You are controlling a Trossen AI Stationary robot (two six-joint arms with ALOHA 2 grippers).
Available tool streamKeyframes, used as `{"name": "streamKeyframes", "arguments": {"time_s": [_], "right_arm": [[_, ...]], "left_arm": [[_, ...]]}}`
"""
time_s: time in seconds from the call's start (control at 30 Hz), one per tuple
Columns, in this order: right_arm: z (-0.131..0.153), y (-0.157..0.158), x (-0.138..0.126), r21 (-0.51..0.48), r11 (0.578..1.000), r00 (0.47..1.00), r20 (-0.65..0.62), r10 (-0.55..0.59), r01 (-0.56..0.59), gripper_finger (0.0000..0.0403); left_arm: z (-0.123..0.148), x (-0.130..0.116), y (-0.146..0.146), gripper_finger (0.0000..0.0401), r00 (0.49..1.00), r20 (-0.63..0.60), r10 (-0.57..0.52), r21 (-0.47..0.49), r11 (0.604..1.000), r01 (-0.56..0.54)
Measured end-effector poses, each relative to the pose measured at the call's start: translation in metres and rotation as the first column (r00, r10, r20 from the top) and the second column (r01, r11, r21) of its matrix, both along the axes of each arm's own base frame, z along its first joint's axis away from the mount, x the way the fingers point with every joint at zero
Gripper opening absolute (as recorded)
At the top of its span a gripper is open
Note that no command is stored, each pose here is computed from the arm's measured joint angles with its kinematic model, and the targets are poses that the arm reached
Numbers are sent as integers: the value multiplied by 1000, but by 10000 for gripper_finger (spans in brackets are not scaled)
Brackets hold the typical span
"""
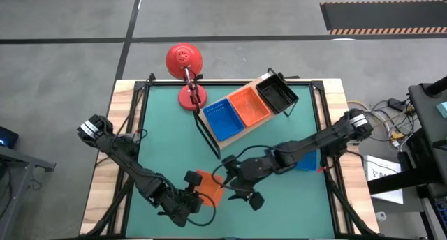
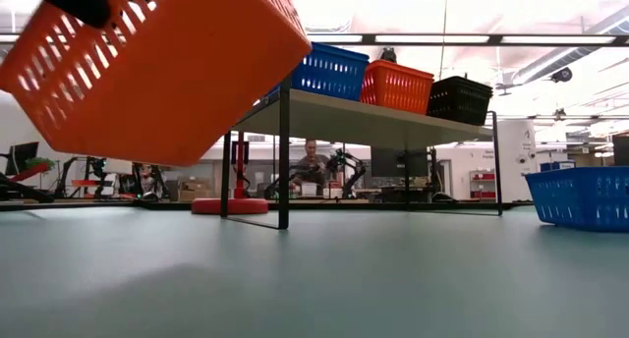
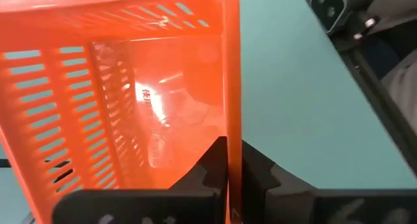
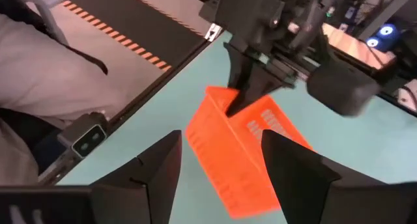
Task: Stack baskets on shelf by color
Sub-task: Stack the orange basket on top of the orange baskets on the shelf
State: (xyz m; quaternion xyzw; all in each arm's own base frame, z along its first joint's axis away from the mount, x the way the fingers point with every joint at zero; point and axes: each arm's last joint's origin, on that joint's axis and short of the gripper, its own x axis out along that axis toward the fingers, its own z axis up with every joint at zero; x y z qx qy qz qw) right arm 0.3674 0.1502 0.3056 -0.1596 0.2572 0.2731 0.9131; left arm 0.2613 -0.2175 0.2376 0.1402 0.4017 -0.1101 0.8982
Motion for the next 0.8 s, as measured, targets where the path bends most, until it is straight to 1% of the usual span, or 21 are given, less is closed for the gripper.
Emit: {"name": "streamKeyframes", "arguments": {"time_s": [0.2,0.33,0.47,0.57,0.7,0.8], "right_arm": [[-9,-5,21,38,998,998,-36,50,-48,206],[-15,-10,30,31,998,998,-44,46,-45,206],[-20,-15,38,65,996,998,-42,56,-53,206],[-27,-17,43,63,997,997,-63,50,-46,206],[-34,-17,46,100,992,991,-96,93,-84,206],[-37,-18,47,109,991,989,-116,94,-82,206]], "left_arm": [[0,0,0,0,1000,6,-19,20,1000,19],[1,1,-1,0,999,19,-44,35,998,43],[1,3,1,0,997,28,-69,58,996,67],[2,6,5,0,998,35,-51,62,997,49],[3,13,12,0,999,45,-17,65,998,14],[2,15,16,0,999,44,-2,66,998,-1]]}}
